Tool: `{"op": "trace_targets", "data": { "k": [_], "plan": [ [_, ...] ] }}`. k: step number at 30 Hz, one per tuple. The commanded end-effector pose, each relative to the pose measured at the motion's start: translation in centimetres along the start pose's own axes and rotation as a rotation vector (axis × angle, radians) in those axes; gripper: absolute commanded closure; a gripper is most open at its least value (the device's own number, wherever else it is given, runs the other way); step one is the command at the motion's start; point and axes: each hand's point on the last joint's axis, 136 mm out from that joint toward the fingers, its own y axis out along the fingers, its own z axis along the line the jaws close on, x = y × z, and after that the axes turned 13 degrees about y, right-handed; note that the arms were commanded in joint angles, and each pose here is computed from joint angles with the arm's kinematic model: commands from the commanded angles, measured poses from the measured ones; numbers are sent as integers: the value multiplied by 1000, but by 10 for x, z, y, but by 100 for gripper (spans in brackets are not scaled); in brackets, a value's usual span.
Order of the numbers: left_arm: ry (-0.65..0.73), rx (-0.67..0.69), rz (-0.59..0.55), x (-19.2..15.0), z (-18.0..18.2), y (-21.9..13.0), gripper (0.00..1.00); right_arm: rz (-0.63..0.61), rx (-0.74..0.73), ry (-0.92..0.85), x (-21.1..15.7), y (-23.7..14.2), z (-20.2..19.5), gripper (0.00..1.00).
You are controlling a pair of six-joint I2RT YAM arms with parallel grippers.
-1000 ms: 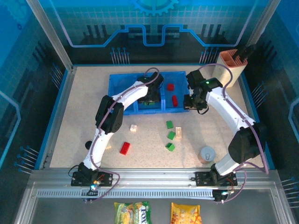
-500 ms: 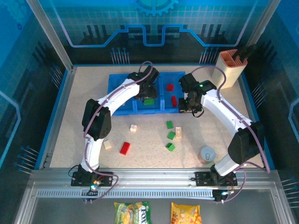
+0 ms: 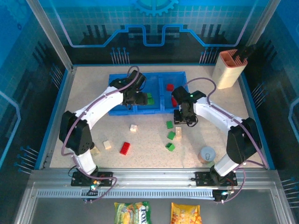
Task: Sort the legos into containers by color
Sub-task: Pick up the lego from the center of the table.
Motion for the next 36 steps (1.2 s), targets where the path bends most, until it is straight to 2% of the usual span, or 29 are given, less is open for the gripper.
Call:
{"op": "trace_targets", "data": {
  "k": [1, 8, 13, 24, 36],
  "plan": [
    [2, -26, -14, -6, 5, -14, 25, 28, 11, 32, -8, 17, 6, 58],
    [-37, -9, -5, -30, 29, -21, 25, 51, -8, 64, -17, 42, 5, 47],
    [-67, 1, -8, -40, 46, -24, 24, 57, -27, 83, -18, 58, 3, 45],
    [-98, 12, -23, -41, 69, -33, 24, 63, -76, 91, -17, 80, -2, 52],
    [-111, 13, -23, -41, 76, -34, 24, 62, -105, 86, -17, 82, -7, 61]
  ]
}}
